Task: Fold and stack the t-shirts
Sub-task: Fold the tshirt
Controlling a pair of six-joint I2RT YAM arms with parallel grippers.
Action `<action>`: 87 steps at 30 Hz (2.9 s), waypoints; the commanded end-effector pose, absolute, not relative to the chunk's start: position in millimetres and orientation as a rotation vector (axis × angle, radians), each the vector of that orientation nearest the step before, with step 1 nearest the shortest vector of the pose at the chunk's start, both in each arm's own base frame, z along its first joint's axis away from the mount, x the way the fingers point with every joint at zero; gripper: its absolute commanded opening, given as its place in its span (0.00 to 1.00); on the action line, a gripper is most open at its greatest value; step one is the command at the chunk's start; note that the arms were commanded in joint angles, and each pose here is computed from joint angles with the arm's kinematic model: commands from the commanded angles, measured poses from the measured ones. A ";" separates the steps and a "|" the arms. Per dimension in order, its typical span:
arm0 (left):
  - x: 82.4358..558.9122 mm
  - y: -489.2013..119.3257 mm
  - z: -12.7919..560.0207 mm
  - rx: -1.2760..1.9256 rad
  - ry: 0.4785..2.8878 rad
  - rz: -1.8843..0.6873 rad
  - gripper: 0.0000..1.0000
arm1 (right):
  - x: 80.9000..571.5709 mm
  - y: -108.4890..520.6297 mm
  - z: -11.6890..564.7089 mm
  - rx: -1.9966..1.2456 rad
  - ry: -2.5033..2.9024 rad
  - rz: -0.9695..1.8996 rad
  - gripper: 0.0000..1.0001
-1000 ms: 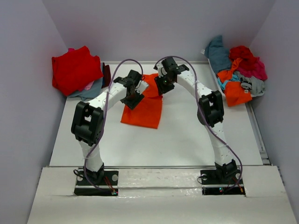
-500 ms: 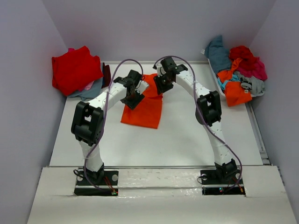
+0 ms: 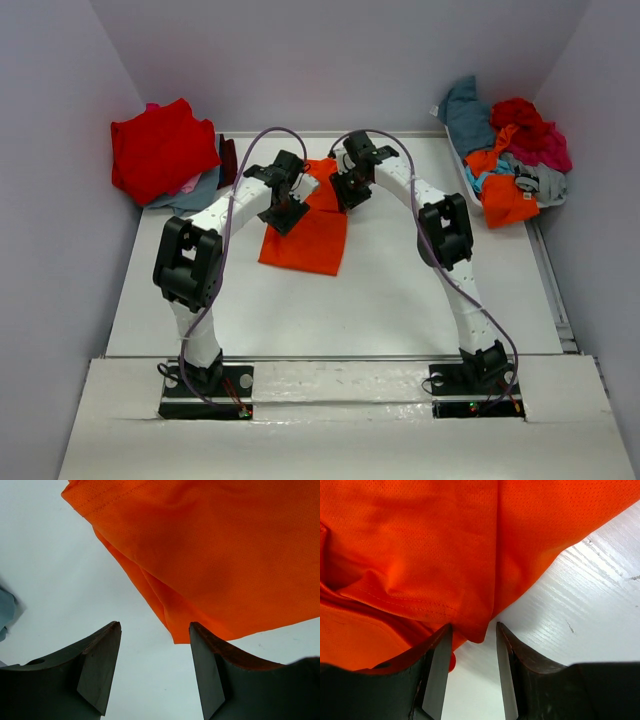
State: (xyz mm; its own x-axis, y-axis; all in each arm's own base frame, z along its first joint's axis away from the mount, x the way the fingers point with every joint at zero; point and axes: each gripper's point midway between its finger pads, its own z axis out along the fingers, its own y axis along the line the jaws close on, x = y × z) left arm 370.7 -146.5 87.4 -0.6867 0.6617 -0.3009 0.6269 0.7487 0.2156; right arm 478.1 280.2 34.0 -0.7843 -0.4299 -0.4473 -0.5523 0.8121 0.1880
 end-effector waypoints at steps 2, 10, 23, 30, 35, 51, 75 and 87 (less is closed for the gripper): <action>375.5 -149.3 95.3 0.982 2.574 0.117 0.69 | 469.7 281.3 35.5 -0.769 2.619 0.426 0.47; 374.8 -148.3 99.7 0.966 2.553 0.118 0.69 | 472.4 281.0 59.9 -0.741 2.578 0.420 0.47; 340.1 -129.8 63.5 0.955 2.657 0.036 0.70 | 401.2 270.2 78.7 -0.781 2.720 0.586 0.47; 338.6 -111.1 55.9 0.877 2.687 -0.047 0.70 | 350.8 267.4 72.2 -0.842 2.812 0.764 0.47; 335.0 -109.3 49.9 0.870 2.702 -0.113 0.70 | 327.1 270.4 72.8 -0.868 2.861 0.898 0.47; 311.2 -128.5 32.9 1.034 2.722 -0.398 0.70 | 295.1 282.2 81.4 -0.947 2.865 1.108 0.49; 313.8 -100.6 18.2 0.883 2.826 -0.463 0.70 | 266.1 327.6 105.7 -1.141 2.741 1.336 0.50; 313.5 -102.2 14.7 0.861 2.837 -0.505 0.70 | 304.0 350.5 62.8 -1.124 2.751 1.012 0.50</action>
State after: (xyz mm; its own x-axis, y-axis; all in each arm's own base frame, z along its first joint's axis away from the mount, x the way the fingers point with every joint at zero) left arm 324.0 -97.9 23.0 -0.8190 0.5122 -0.2586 0.5659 0.7955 -0.2166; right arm 279.0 345.6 84.1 -0.7304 -0.6495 -0.2116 -0.5983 0.4589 0.6568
